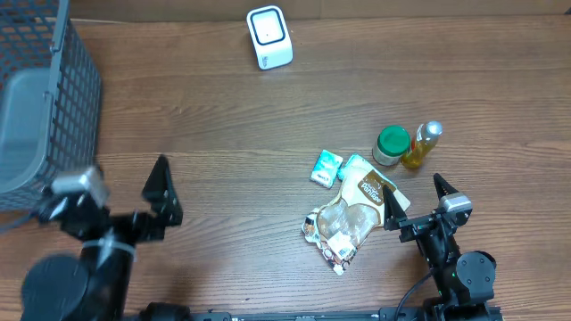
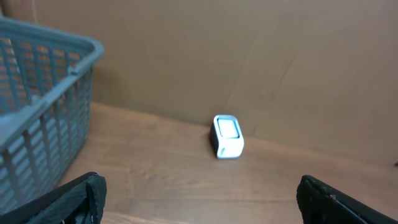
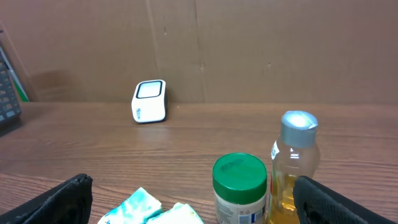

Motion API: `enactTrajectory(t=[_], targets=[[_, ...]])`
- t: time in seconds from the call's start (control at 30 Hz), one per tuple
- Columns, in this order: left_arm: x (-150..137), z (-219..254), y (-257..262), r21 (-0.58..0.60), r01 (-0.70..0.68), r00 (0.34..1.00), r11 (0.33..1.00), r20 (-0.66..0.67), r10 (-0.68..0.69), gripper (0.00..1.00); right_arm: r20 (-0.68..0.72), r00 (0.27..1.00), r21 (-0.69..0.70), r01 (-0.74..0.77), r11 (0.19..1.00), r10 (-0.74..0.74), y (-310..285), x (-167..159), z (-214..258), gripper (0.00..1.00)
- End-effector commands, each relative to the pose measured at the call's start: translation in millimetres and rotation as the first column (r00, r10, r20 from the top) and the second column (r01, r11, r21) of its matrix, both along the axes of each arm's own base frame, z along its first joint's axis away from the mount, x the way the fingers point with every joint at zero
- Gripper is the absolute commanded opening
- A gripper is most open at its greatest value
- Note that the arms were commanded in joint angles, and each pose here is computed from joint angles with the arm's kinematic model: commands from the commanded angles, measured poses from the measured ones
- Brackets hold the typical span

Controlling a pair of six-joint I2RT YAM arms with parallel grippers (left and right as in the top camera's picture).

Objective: Scan the item barcode

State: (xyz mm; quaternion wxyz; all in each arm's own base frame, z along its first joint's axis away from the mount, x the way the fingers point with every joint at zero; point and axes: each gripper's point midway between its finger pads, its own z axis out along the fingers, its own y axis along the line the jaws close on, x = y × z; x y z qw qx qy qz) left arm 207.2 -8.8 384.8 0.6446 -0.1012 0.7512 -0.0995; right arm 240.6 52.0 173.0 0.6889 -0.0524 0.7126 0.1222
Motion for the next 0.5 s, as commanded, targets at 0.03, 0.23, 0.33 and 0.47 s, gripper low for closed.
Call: enactTrajectory(t=[0.03, 0.23, 0.33, 0.47], targets=[[-9, 0, 5, 0.016, -0.018, 1.000, 1.000, 0.025, 0.018, 1.00, 0.005, 1.000, -0.004, 0.009, 1.000, -0.009, -2, 0, -2, 1.00], [-11, -41, 12, 0.036, -0.047, 0.993, 0.998, -0.106, 0.051, 0.99, 0.005, 1.000, -0.004, 0.009, 1.000, -0.009, -2, 0, -2, 1.00], [-18, -66, 17, 0.046, -0.068, 0.984, 0.997, -0.161, 0.075, 1.00, 0.005, 1.000, -0.004, 0.009, 1.000, -0.009, -2, 0, -2, 1.00], [-29, -87, 17, 0.024, -0.072, 0.987, 0.997, -0.145, 0.075, 1.00, 0.005, 1.000, -0.004, 0.009, 1.000, -0.009, -2, 0, -2, 1.00]])
